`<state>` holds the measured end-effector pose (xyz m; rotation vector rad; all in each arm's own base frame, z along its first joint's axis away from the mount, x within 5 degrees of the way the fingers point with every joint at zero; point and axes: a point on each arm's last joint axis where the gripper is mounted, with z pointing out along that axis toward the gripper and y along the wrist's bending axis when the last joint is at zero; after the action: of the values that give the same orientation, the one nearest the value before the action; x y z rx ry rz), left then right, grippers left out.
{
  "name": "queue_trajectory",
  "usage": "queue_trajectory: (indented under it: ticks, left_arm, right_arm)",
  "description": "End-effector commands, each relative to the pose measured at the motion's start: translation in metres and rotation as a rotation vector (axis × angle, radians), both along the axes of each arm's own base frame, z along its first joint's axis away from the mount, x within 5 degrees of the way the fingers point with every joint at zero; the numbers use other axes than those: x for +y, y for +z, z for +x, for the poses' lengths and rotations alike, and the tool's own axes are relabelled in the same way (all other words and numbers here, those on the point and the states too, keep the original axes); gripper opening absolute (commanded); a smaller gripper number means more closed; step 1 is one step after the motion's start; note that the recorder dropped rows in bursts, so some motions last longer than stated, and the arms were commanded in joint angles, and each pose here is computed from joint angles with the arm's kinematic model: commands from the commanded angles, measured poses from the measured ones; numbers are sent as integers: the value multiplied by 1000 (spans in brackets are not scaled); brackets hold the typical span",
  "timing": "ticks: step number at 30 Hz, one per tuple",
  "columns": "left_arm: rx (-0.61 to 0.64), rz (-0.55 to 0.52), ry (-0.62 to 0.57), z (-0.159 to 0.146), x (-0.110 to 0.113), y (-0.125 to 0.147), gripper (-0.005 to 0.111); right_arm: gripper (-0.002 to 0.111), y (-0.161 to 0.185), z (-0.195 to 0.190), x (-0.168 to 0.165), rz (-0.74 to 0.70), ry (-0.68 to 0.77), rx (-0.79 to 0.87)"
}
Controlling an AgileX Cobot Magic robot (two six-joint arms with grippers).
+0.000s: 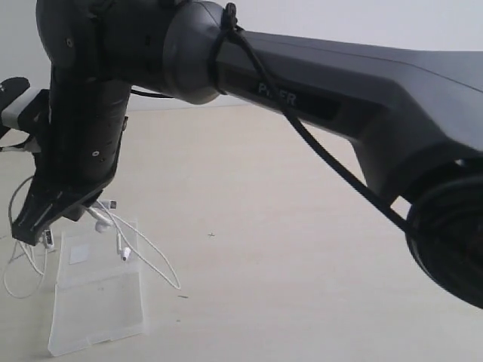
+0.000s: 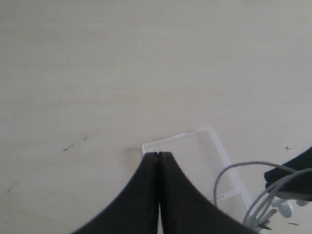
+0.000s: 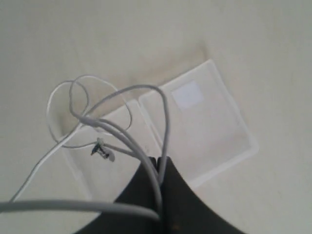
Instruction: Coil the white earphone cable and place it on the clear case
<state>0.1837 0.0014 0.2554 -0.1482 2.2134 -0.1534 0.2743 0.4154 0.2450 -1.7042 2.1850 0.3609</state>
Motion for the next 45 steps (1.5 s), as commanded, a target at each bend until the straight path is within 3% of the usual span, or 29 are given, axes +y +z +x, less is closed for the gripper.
queue_trajectory:
  ticks: [1,7,15,26,31,35,37,45]
  left_arm:
    - [-72,25,29,0,3,6,0]
    - [-146,1,230,-14,32,19,0]
    - [-214,10,233,-23,31,30,0]
    - [-273,18,234,-31,29,39,0]
    - [-278,13,237,-31,29,39,0]
    - [-285,1,247,-31,29,40,0]
    - [-285,1,247,-31,29,40,0]
    - [-287,1,247,-31,29,40,0]
  right_arm:
    - [0,18,-2,15,216,-36,9]
    - [0,38,-2,23,397,-73,4]
    - [0,45,0,37,606,-93,51]
    - [0,5,19,14,639,-156,171]
    - [0,3,30,-9,775,-167,228]
    - [0,-6,33,-25,978,-127,330]
    - [0,-18,29,-35,981,-32,324]
    - [0,-44,19,-43,929,-14,361]
